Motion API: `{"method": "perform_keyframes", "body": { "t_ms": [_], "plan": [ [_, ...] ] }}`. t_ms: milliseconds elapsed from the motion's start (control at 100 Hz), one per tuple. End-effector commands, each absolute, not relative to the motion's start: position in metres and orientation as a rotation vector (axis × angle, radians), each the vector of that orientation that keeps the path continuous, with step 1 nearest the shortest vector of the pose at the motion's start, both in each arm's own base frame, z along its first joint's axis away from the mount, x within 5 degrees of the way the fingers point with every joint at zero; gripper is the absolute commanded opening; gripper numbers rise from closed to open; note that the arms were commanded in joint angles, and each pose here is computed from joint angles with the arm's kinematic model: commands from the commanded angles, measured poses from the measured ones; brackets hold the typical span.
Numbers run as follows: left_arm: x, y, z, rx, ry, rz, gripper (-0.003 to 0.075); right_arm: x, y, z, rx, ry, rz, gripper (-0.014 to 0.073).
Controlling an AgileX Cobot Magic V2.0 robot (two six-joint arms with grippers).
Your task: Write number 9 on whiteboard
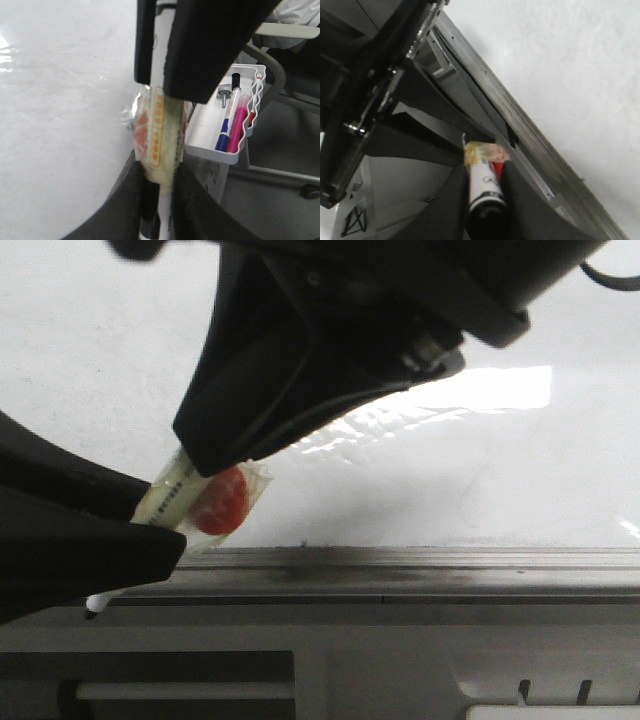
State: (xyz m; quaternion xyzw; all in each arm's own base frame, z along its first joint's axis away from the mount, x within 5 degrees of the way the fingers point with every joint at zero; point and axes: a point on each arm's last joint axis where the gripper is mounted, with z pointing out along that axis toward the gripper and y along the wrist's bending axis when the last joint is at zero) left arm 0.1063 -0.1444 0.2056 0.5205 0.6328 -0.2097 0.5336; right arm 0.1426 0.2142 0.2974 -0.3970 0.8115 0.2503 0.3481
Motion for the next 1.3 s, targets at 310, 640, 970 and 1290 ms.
{"method": "perform_keyframes", "body": {
  "t_ms": [310,640,970,1290],
  "plan": [
    [0.108,-0.151,0.224,1.169,1.411,-0.565,0.0208,0.146,0.217,0.318,-0.968,1.994,0.688,-0.0076],
    [0.105,-0.14,0.242,1.021,1.394,-0.595,0.0286,0.149,0.213,0.323,-0.906,1.984,0.712,-0.0076],
    [0.098,-0.096,0.282,0.631,1.341,-0.598,0.0284,0.16,0.17,0.373,-0.691,1.847,0.69,-0.0076],
    [0.101,-0.085,0.289,0.515,1.322,-0.577,0.0274,0.187,0.157,0.389,-0.565,1.944,0.656,-0.0066]
  ]
}}
